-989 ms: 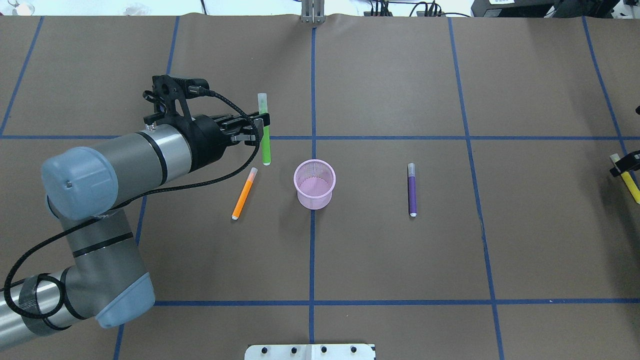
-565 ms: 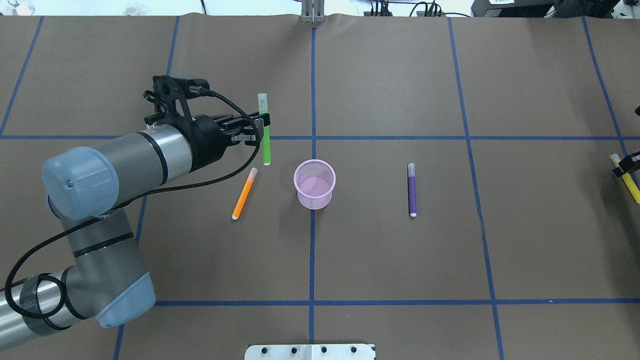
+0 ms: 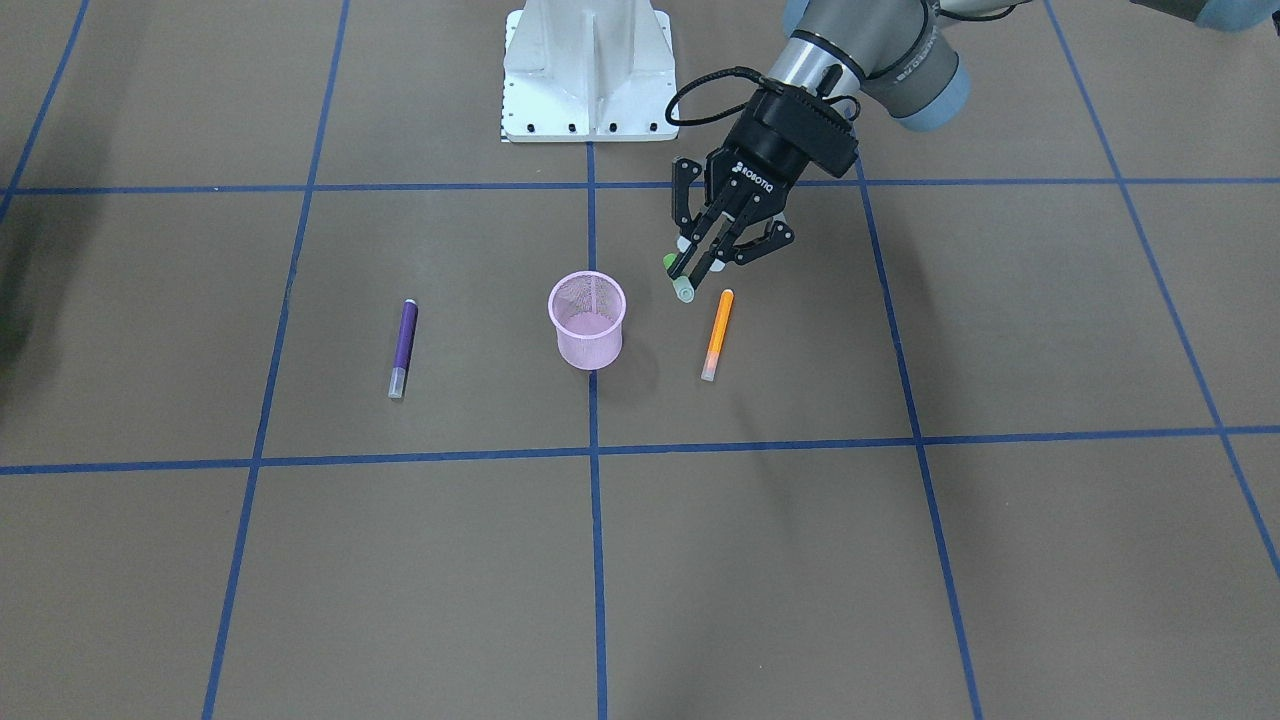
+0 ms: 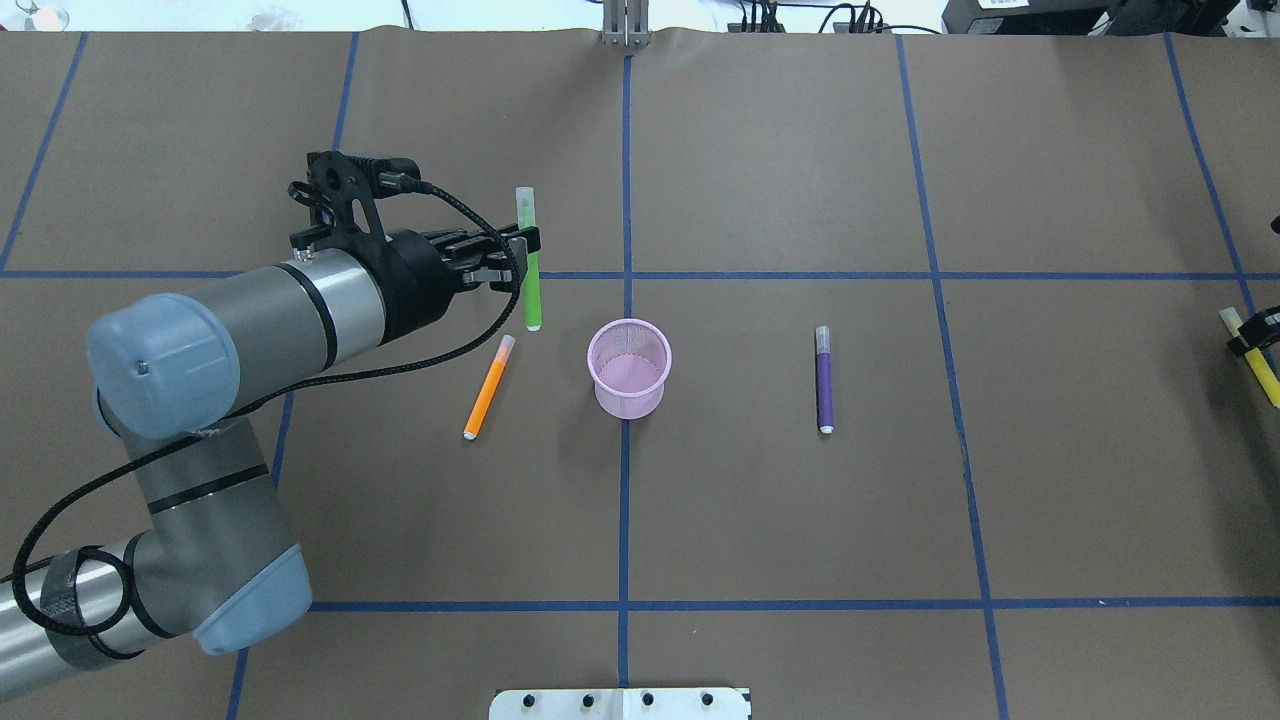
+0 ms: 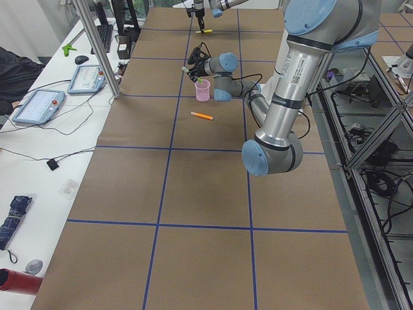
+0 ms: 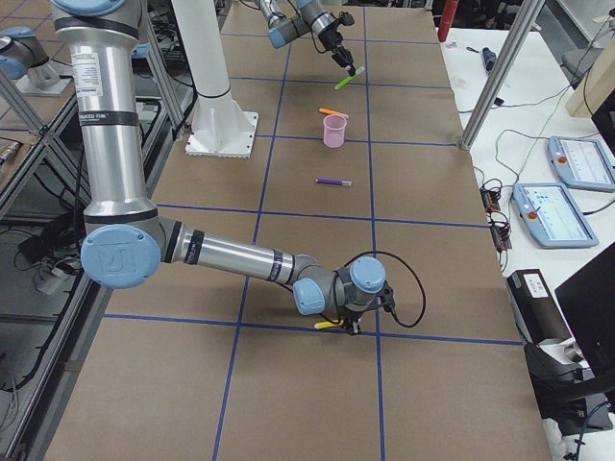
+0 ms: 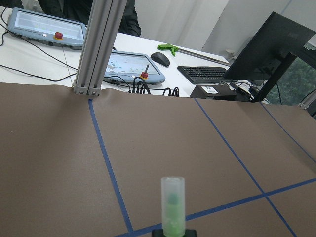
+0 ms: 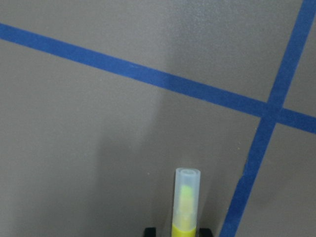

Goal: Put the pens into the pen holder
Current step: 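Move the green marker over the pink cup and lower it in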

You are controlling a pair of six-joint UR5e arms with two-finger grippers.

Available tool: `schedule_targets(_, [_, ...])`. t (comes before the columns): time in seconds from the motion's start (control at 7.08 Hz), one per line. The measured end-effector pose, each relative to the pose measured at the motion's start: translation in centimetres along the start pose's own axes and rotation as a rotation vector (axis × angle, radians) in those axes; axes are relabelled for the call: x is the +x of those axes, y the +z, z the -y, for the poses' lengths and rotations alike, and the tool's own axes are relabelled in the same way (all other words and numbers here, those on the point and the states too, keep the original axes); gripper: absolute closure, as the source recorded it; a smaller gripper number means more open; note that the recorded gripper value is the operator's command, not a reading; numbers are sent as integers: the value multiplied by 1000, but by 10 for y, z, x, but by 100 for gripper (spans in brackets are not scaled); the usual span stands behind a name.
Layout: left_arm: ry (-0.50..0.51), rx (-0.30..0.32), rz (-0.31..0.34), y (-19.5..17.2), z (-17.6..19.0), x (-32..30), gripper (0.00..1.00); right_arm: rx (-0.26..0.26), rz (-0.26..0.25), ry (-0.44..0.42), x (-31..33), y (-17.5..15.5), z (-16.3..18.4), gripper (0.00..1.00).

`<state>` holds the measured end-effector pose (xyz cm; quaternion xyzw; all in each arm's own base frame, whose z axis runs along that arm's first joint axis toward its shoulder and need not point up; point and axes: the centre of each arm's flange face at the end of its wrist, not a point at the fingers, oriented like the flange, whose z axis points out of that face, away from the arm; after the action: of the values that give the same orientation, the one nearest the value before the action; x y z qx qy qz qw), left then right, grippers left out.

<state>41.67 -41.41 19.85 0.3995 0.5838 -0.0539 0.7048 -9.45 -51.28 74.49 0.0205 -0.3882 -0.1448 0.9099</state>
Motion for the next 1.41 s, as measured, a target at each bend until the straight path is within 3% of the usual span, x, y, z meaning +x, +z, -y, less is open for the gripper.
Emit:
schedule_targets(0.57, [1,-2,1,1,0,0,100,13,-7,3,2,-5,-1,100])
schedule_targets(0.71, [2,0,-2,0,0,1,100,48,-7,1,-1,-21,9,100])
schedule_targets(0.99, [2,4,-11,-1,-1,8,100,167,-8,2,-17,-81,38,100])
schedule_targets(1.41, [-1,38,-5,24,-28,44,100,324,5,-3,-41,-139,51,100])
